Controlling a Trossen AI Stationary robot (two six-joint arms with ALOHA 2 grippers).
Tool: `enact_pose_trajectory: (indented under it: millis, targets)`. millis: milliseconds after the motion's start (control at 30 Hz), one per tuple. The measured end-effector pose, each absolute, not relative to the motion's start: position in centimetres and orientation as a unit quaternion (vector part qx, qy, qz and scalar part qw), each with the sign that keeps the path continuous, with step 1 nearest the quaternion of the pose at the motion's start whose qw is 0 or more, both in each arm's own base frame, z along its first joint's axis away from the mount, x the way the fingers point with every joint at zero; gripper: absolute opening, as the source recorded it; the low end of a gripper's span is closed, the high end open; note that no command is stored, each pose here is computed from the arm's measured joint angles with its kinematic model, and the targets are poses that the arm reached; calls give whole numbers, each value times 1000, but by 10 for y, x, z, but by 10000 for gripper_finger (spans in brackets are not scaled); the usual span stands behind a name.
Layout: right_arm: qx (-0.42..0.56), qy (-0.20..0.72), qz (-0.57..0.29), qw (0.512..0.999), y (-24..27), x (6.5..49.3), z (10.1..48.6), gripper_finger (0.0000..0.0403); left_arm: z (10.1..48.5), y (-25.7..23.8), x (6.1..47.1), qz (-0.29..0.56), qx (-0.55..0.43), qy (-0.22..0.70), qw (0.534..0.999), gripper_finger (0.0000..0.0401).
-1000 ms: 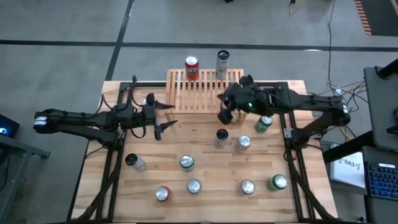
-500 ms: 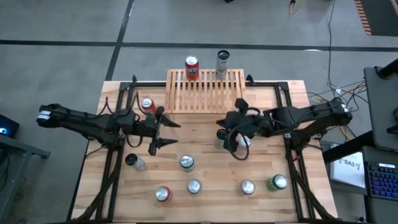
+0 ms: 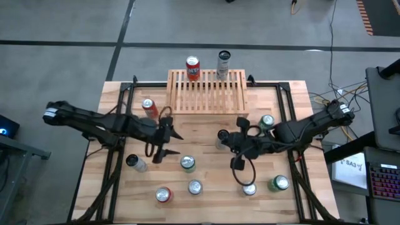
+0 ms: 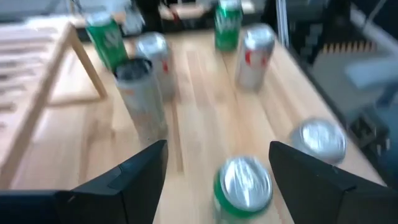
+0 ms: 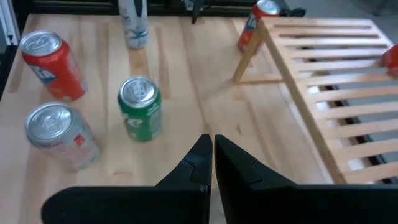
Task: Place canned beverage on shelf
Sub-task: Put the middle left green soda can on the shelf
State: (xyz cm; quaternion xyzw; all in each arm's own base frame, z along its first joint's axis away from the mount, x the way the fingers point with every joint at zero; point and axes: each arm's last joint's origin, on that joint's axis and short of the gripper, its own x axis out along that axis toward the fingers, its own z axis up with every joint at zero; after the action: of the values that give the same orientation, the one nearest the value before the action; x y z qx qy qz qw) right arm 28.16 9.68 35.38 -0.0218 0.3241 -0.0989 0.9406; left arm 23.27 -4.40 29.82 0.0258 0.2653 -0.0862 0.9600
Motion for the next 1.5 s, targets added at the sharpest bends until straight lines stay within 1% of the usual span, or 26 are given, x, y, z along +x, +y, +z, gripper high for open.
enact_pose_trajectory:
  millis: [167, 267, 367, 533, 667, 900, 1200, 1500]
  targets:
    - [-10, 329, -100, 939, 100, 281, 347, 9, 287, -55, 239, -128, 30, 311, 941, 269]
    - [-1, 329, -104, 939, 100, 281, 346, 9, 284, -57, 245, -130, 23, 320, 938, 281]
    - [-2, 329, -103, 939, 101, 281, 346, 9, 280, -59, 252, -126, 18, 330, 935, 305]
    - [-2, 330, -103, 939, 101, 281, 346, 9, 268, -60, 261, -108, 21, 354, 929, 358]
    - [-3, 332, -103, 938, 102, 282, 344, 9, 253, -63, 269, -113, 37, 379, 918, 380]
    - [-3, 331, -103, 938, 102, 282, 344, 9, 235, -66, 278, -112, 40, 412, 903, 378]
    - [0, 327, -102, 939, 102, 284, 344, 9, 223, -70, 288, -133, 31, 416, 899, 378]
    - [-1, 328, -103, 939, 102, 284, 343, 9, 209, -72, 294, -133, 20, 434, 891, 377]
